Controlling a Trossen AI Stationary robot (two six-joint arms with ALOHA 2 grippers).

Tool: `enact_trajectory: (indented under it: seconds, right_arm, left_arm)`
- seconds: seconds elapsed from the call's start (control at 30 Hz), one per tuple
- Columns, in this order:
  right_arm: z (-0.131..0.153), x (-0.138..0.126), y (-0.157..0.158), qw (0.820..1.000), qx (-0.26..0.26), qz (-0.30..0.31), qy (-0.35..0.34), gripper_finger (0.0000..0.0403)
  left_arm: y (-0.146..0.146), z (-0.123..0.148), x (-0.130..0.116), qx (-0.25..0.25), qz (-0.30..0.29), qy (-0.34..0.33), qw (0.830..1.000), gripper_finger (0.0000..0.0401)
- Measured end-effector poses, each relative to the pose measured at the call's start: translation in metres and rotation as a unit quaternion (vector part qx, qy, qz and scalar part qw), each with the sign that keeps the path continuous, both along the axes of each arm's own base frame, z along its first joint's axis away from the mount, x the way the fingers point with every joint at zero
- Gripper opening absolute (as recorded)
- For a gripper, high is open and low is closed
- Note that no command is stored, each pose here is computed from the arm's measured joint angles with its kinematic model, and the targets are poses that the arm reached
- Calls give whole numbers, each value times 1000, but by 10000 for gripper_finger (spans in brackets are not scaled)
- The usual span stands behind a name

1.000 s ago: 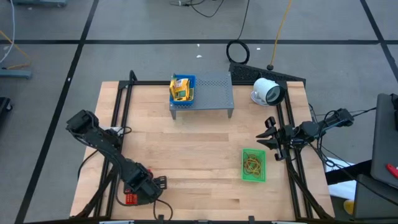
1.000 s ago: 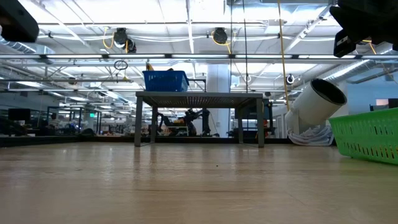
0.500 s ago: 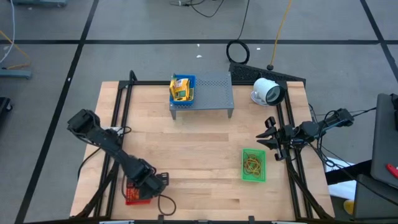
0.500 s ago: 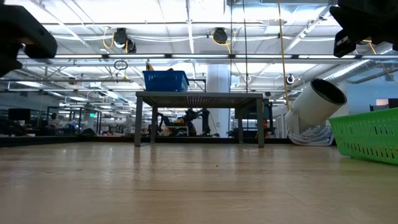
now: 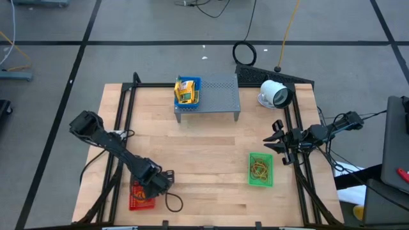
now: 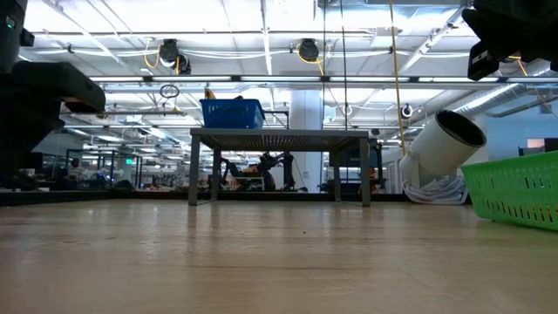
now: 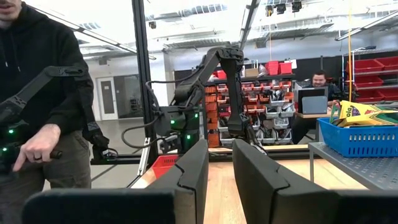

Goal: Pick & Place Office Desk Supplies
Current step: Put the red bin with spiral keychains on the shelf

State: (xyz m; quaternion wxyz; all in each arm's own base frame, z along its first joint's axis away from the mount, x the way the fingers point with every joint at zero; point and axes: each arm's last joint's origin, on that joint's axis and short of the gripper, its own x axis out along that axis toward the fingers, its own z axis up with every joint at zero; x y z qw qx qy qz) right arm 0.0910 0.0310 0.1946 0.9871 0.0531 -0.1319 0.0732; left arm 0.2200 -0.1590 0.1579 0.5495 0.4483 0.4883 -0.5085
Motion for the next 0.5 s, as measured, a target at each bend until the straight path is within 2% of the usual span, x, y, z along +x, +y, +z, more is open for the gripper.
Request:
enact_trajectory:
  seconds: [0.2, 0.5]
  right_arm:
    - [0, 0, 0, 1000, 0, 0, 0, 63]
    - [0, 0, 0, 1000, 0, 0, 0, 63]
  left_arm:
    - [4, 4, -2, 0, -6, -10, 1000, 255]
    - [2, 6, -4, -30, -2, 7, 1000, 252]
